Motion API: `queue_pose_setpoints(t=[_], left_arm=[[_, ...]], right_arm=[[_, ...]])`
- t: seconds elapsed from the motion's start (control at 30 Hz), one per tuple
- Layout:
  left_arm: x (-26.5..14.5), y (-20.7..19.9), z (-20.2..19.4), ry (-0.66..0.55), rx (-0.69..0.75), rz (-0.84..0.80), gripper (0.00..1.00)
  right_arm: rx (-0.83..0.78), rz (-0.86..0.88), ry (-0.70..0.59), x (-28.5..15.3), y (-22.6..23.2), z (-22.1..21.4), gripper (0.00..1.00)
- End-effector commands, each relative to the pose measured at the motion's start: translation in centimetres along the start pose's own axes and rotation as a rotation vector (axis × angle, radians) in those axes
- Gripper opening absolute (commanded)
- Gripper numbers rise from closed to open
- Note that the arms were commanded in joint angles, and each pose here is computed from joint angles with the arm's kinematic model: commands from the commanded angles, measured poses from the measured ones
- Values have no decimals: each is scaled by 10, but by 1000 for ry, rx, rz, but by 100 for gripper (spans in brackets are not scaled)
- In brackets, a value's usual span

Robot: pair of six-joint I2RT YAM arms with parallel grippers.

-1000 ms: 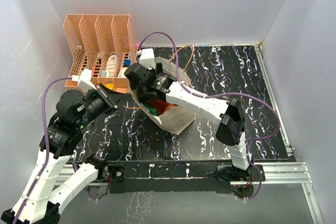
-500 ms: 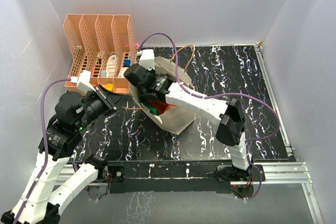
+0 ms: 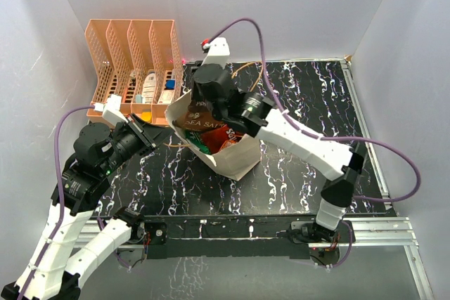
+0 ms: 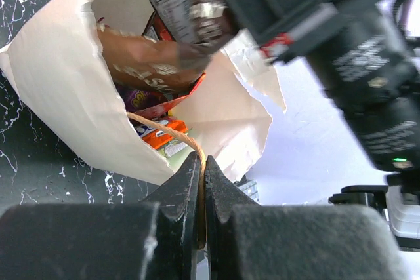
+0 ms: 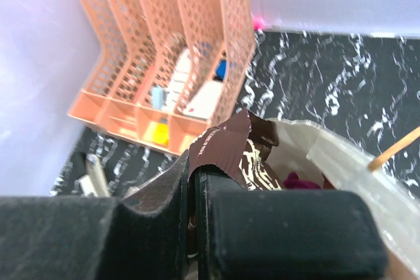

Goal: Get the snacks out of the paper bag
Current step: Take out the snack from the paper bag, then place the snack at the center of the board.

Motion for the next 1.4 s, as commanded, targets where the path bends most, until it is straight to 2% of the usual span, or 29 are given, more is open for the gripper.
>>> queue_pose_setpoints(t=[0.0,0.17,0.37,0.6,0.87,1.07,1.2,1.37], left_arm=[[-7,-13,9,-36,22,-53,0],[-7,-15,11,-38,26,-60,0],[-9,-17,15,-49,36,-57,0],[-11,-15,18,-59,52,-31,0],[-11,-16,25,-71,78,-10,0],[-12,-17,30,-83,92,3,0],[-14,-18,36,-93,118,23,0],[-15,-14,42,-105,149,67,0]], right_arm=[[168,251,-212,-54,39,96,7],[237,416,-337,-99,54,153,7],[229,453,-510,-142,49,213,7],[186,330,-727,-197,3,271,7],[215,124,-880,-270,-83,303,7],[167,-71,-855,-295,-150,278,7],[102,-219,-767,-280,-193,221,7],[42,-390,-642,-237,-233,130,7]])
Point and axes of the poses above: each gripper's point midway between its finger pads, its own x axis out along the fingers, its own y axis along the line the jaws close on, z = x × y, the point moved 3 cm from there along -x, back along the fingers, and after that the axes turned 12 degrees about x, right-handed, at the moved point
